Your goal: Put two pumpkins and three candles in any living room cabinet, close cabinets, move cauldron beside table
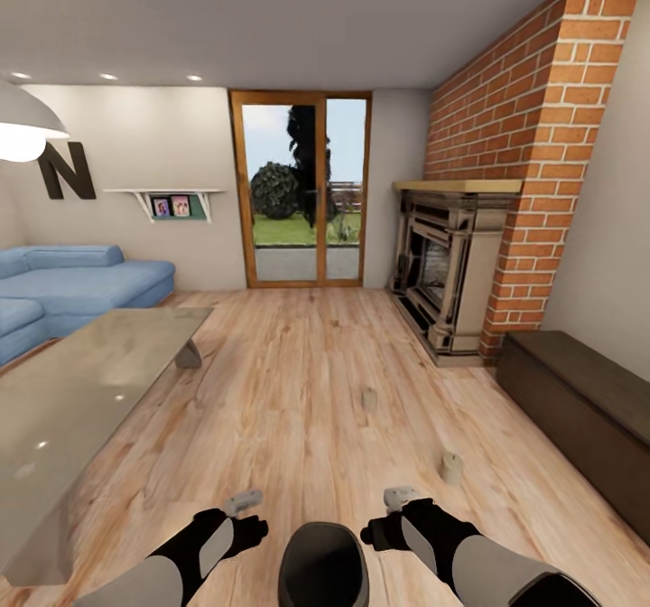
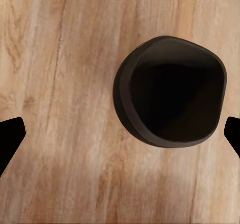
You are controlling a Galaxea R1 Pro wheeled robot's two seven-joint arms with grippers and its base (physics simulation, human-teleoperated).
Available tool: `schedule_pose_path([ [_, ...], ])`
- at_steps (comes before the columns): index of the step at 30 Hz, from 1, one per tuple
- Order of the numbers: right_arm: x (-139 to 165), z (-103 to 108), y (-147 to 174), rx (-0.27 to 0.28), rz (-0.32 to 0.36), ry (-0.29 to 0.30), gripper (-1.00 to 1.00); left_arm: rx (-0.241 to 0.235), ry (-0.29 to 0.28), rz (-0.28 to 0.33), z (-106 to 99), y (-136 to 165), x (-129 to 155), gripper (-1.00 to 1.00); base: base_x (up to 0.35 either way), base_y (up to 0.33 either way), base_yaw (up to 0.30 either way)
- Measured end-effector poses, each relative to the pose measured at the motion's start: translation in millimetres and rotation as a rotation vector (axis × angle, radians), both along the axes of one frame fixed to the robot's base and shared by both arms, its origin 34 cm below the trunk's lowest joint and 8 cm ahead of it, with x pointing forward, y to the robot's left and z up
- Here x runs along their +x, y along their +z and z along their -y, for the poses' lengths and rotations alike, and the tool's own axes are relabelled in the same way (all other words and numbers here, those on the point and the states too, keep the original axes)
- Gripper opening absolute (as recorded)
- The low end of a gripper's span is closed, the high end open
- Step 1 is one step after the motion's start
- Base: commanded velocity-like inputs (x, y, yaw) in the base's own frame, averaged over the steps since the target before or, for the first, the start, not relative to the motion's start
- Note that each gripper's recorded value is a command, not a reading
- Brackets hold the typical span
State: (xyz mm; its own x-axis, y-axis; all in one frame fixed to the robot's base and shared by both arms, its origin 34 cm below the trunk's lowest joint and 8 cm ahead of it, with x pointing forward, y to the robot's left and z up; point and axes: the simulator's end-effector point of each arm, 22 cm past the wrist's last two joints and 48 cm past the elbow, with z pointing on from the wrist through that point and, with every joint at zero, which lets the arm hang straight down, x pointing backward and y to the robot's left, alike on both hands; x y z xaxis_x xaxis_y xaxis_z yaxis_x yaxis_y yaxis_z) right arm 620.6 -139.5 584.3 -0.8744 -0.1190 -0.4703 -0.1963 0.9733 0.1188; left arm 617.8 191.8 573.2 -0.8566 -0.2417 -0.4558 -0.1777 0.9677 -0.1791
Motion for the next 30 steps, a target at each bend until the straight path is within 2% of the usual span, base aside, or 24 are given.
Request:
schedule_pose_path([
  [13,0,-2,0,0.003,0.0,0.002,1.0,-0.008,-0.007,0.002,3,0,0,1.0,0.1,0.258,-0.108],
  [24,-1,-1,-13,0.001,-0.001,0.001,1.0,-0.016,-0.012,0.008,7,-11,1,1.0,0.002,0.034,-0.012],
  [30,-2,0,-25,0.0,0.0,0.0,1.0,-0.037,-0.033,-0.009,15,-16,2,1.0,0.0,0.0,-0.197],
])
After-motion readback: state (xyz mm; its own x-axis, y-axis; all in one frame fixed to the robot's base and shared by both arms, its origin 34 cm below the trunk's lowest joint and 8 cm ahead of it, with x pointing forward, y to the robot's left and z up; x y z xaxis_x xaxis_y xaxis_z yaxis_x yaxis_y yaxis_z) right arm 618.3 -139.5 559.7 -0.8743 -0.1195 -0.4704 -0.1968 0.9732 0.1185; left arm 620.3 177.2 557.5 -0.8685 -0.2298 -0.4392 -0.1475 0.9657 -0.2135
